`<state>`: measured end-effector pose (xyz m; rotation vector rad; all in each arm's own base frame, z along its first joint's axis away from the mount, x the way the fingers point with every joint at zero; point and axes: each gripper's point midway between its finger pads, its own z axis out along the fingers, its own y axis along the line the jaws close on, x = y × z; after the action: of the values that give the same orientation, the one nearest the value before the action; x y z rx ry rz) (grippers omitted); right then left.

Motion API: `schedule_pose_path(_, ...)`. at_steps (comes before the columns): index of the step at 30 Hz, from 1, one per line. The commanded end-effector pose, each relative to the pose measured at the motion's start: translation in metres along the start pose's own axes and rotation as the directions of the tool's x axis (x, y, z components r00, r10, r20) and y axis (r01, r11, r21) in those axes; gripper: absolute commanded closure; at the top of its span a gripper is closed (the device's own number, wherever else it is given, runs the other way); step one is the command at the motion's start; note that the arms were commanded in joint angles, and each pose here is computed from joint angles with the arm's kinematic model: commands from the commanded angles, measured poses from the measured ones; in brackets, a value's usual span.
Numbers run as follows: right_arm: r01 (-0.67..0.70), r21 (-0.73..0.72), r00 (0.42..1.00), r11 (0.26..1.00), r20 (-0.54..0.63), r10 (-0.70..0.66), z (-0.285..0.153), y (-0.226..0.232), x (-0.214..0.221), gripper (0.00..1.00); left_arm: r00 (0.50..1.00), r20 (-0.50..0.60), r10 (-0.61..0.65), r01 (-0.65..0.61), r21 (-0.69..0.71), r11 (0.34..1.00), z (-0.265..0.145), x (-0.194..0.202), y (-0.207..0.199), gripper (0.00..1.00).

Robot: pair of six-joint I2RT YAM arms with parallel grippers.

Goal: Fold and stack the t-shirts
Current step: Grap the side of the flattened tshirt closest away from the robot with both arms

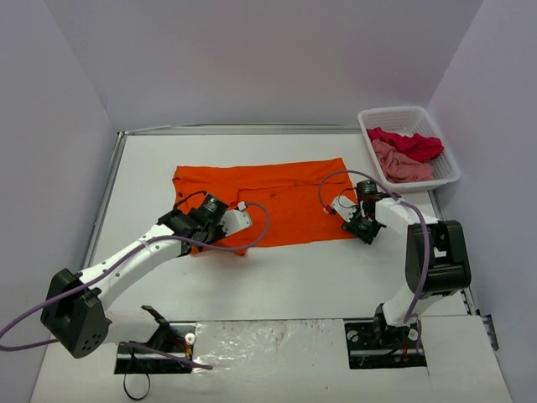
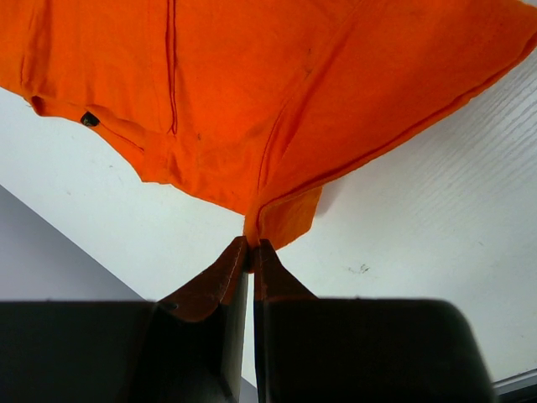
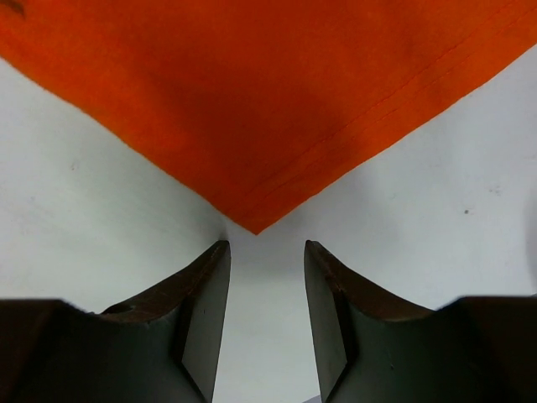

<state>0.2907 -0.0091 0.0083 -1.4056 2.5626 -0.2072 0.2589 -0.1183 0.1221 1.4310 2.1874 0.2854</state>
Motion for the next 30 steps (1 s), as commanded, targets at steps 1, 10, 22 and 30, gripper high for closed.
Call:
schedule_pose_path(1,0.004,0.014,1.0,1.0,0.007,-0.004,0.006,-0.004,-0.009,0.63,1.0,0.019,-0.02,0.02,-0.019,1.0,-0.008,-0.003,0.008,0.98)
schedule_pose_path(10,0.02,0.003,1.0,1.0,0.011,-0.02,0.01,0.001,-0.02,0.64,0.999,0.016,-0.031,0.031,-0.017,0.999,-0.008,-0.001,0.009,0.98)
schedule_pose_path(22,0.015,-0.03,1.0,0.999,-0.016,-0.015,0.022,0.005,-0.02,0.89,0.999,0.015,-0.037,0.038,-0.013,0.999,-0.008,0.001,0.008,0.98)
schedule_pose_path(30,-0.003,-0.032,1.0,0.999,-0.029,0.002,0.024,0.007,-0.017,1.0,0.999,0.023,-0.039,0.04,-0.028,0.999,-0.012,0.0,0.013,0.98)
